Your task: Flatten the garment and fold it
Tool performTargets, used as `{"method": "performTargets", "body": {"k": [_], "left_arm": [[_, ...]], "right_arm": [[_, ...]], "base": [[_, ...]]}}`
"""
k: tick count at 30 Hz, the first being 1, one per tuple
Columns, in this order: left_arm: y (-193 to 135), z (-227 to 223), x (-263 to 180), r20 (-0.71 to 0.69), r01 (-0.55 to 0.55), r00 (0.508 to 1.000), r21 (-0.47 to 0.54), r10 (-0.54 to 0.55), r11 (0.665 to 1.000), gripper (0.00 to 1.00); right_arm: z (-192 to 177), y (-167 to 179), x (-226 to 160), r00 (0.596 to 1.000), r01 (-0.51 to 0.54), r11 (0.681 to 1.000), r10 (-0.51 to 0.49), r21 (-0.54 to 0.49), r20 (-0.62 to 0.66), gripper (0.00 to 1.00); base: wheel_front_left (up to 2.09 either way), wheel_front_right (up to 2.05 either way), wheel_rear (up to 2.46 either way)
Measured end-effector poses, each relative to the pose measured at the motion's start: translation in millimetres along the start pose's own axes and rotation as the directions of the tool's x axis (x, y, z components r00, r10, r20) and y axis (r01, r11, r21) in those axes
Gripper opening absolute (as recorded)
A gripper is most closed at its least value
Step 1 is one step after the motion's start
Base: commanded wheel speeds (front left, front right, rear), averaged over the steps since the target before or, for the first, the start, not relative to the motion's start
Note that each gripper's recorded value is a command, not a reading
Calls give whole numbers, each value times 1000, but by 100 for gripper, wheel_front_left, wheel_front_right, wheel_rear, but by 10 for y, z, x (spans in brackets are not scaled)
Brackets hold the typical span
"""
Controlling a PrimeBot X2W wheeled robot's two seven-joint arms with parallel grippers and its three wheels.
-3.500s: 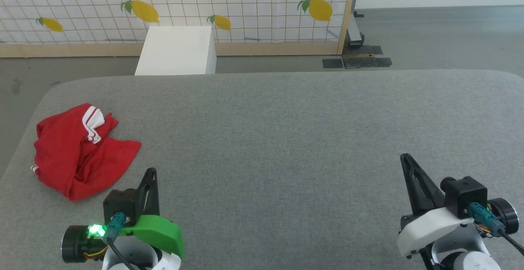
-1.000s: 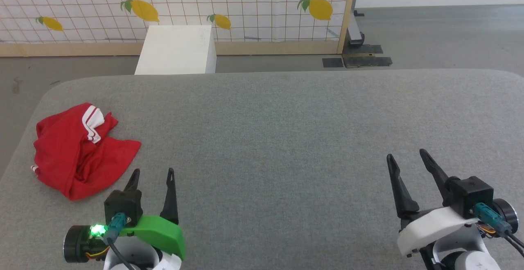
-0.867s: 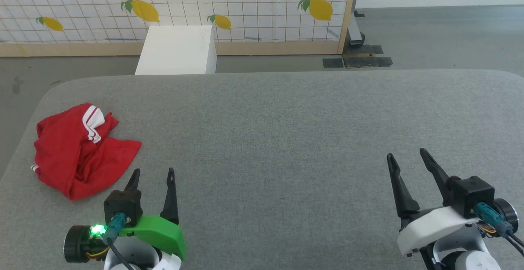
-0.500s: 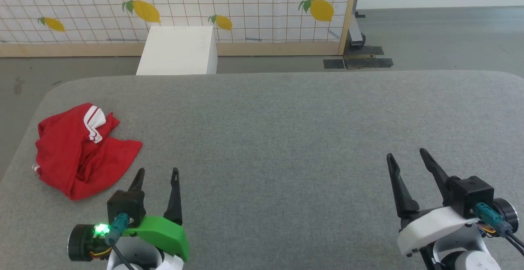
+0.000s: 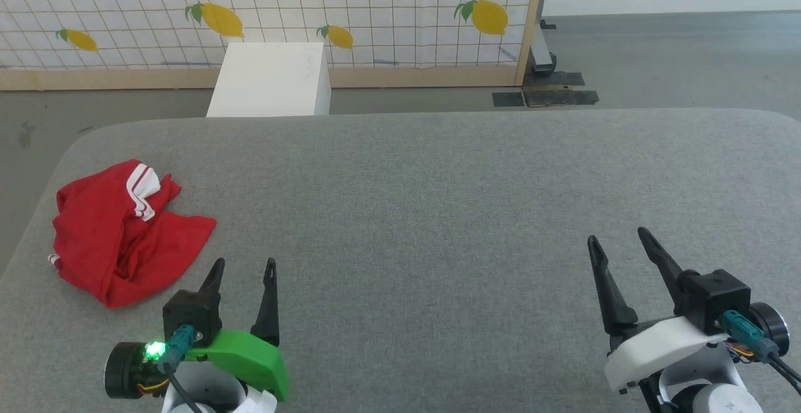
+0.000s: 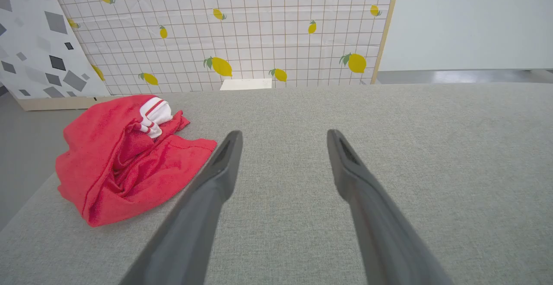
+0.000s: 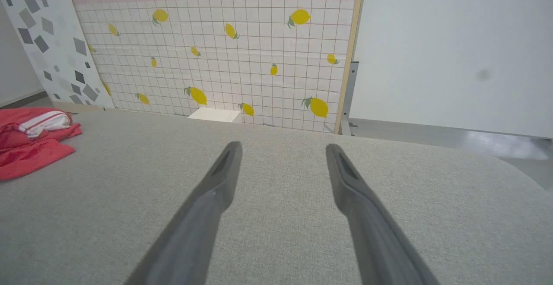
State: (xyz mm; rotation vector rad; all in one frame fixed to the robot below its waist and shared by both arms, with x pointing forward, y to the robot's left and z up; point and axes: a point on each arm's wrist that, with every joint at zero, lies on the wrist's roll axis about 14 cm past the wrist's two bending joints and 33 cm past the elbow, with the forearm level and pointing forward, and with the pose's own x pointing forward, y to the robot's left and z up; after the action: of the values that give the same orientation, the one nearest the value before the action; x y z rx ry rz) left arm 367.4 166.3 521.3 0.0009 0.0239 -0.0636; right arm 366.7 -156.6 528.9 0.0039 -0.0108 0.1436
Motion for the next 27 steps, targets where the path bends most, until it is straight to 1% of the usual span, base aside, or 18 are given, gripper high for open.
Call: {"method": "performTargets", "body": {"k": [27], "left_arm": [[-21, -74, -6, -31, 11, 999, -12, -12, 1000, 100]], "right_arm": [[-38, 39, 42, 1000, -14, 1000, 14, 5, -11, 100]], "base": [[0, 0, 0]]}}
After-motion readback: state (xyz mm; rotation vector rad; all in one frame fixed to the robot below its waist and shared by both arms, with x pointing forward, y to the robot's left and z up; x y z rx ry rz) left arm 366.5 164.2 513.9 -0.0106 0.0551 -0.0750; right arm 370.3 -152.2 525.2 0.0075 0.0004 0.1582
